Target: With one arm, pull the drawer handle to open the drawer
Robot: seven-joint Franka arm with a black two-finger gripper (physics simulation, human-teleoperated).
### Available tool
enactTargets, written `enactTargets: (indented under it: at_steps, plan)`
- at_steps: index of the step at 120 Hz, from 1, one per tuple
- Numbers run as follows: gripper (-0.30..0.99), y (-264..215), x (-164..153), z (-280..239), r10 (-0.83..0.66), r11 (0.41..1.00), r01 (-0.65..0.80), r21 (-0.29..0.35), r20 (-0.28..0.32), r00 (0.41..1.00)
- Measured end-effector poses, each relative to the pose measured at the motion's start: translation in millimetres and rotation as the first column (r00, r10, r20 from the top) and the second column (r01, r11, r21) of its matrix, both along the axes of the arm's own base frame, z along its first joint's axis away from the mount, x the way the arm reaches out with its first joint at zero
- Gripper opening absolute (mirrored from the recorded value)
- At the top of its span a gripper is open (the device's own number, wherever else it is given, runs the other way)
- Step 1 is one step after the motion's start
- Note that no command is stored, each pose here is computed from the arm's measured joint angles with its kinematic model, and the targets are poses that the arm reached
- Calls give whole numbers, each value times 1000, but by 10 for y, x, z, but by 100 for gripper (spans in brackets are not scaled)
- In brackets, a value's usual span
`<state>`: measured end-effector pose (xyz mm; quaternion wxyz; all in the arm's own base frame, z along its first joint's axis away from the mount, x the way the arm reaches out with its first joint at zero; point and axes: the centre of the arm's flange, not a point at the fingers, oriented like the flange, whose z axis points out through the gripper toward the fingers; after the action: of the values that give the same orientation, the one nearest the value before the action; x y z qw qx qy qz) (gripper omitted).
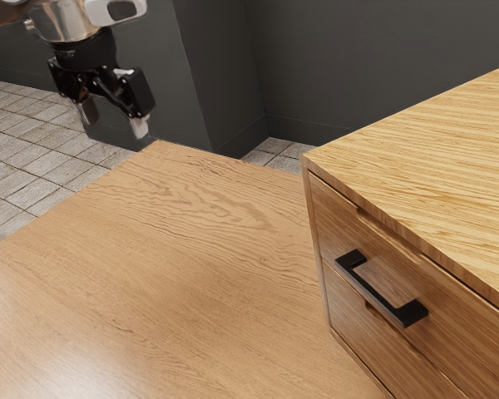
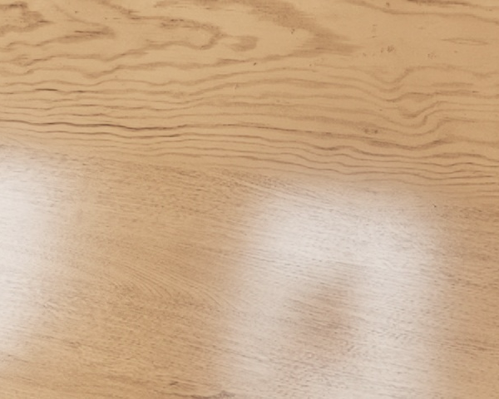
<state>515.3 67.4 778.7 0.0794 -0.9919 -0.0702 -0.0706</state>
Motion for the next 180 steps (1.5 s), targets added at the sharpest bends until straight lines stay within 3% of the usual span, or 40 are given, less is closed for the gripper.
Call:
enactTargets:
  at_steps: [27,50,58,69,75,86,104,121,148,160,180]
  plan:
    - [69,-863,187,-203,-160,987,161,0,-52,986]
    - [69,-844,251,-498,-158,987,155,-32,-128,979]
    - [69,-1048,125,-501,-191,982,189,-32,-159,969]
    - [69,-1533,-395,-664,-305,951,307,-23,-218,927]
    - [69,-1648,-660,-755,-372,926,377,-19,-217,903]
    - [69,-1522,-811,-1016,-478,875,483,-27,-205,854]
    - [69,-1753,-806,-1184,-733,669,741,58,-111,671]
    - [69,-1974,-992,-1162,-884,443,884,150,-86,458]
    - [69,-2498,-1108,-1107,-988,56,964,260,-125,91]
    - [69,-2642,-1109,-1105,-988,-73,954,290,-153,-30]
    - [69,-2832,-1025,-1181,-963,-235,921,311,-201,-177]
